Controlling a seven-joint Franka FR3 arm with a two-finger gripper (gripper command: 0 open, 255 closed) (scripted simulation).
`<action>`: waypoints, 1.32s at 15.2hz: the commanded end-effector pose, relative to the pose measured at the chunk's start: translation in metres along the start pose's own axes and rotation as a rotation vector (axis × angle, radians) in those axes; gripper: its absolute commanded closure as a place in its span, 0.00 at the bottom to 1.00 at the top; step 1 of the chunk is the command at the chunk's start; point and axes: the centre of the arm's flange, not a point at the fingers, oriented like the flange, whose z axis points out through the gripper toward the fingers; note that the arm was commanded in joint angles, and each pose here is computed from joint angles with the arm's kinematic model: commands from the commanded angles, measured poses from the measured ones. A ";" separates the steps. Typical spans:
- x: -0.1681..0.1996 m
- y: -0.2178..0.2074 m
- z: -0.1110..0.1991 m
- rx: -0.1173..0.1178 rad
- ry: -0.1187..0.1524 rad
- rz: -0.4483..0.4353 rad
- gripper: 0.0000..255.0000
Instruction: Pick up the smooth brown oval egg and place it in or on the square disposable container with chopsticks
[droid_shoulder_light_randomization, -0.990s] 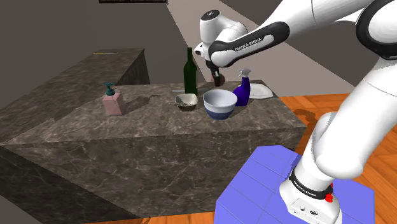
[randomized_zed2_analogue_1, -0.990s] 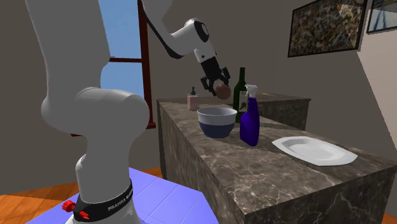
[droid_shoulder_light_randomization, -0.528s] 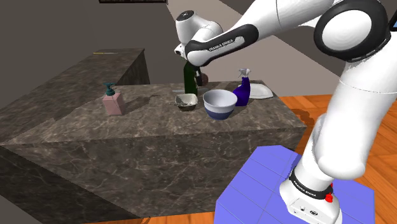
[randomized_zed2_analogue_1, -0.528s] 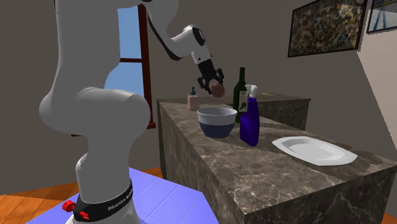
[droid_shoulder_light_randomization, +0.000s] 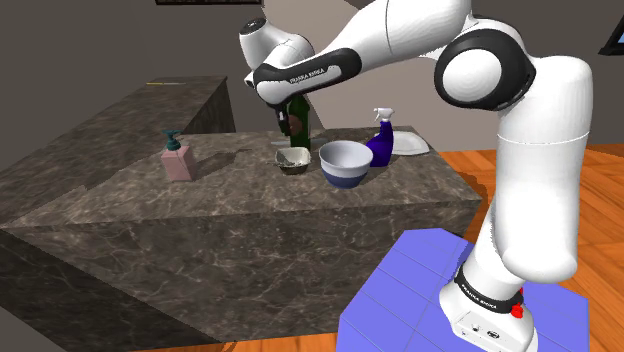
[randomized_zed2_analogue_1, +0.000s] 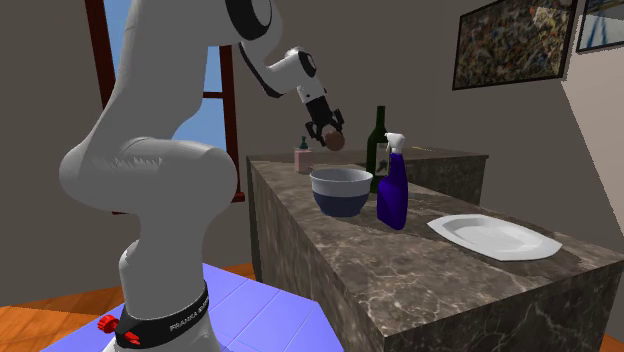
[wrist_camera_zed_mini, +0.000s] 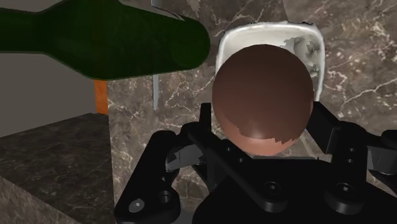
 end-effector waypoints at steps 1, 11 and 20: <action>0.004 -0.003 0.009 0.000 0.000 0.001 1.00; 0.015 -0.024 0.059 0.000 0.000 0.001 1.00; 0.015 -0.024 0.059 0.000 0.000 0.001 0.00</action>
